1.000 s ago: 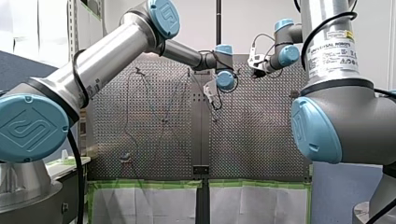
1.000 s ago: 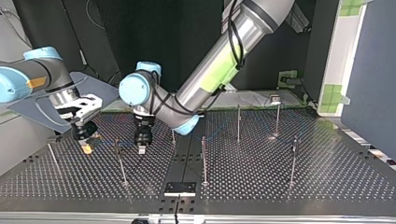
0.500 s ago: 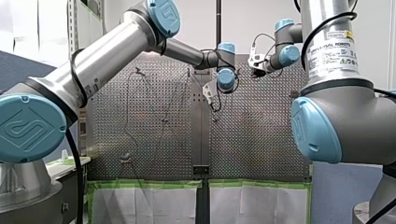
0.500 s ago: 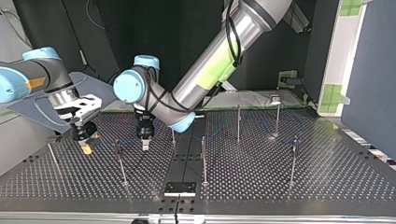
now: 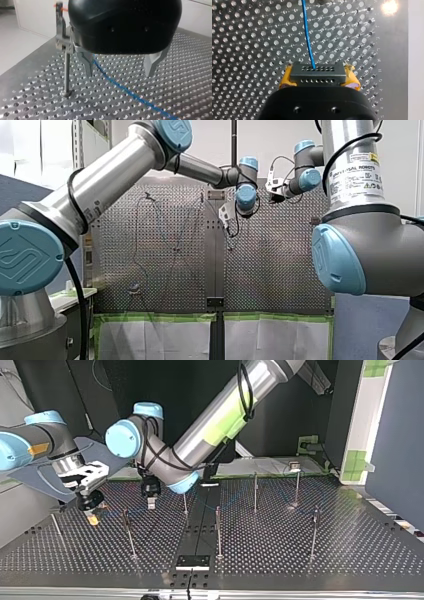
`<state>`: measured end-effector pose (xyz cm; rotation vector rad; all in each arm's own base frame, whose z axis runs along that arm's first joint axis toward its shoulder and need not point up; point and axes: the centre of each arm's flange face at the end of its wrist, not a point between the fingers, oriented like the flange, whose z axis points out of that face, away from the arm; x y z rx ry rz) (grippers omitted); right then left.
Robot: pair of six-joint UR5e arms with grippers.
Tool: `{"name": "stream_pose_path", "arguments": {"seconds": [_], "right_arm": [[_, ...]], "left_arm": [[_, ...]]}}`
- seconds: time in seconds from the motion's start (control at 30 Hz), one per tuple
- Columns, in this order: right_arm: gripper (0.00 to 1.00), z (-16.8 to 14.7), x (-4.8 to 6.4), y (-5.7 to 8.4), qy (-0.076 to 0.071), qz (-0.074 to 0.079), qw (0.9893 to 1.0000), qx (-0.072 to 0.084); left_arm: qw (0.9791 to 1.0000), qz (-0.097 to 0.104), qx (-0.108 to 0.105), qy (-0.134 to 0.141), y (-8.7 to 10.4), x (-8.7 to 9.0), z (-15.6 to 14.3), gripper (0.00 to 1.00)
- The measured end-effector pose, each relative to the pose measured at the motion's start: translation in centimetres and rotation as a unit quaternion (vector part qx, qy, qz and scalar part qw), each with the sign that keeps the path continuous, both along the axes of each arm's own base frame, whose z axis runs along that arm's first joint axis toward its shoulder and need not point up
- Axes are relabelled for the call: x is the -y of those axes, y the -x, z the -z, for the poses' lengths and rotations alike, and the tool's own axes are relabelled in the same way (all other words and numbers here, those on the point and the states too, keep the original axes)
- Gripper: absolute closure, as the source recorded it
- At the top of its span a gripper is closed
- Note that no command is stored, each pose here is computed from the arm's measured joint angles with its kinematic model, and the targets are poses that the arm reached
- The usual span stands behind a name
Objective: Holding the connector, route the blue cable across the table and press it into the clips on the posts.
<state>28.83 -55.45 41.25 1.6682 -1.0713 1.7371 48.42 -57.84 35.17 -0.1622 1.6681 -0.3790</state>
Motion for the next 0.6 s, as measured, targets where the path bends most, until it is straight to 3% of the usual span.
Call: {"name": "stream_pose_path", "arguments": {"seconds": [0.33, 0.6], "right_arm": [[1.0, 0.1, -0.2, -0.4, -0.002, -0.003, 1.0, 0.001], [1.0, 0.1, -0.3, -0.4, -0.002, -0.004, 1.0, 0.0]], "left_arm": [[0.9993, 0.028, 0.019, 0.013, 2.6, 0.0, -2.5, 0.0], [0.9982, 0.037, 0.045, 0.017, 3.7, -0.9, -4.6, 0.0]]}}
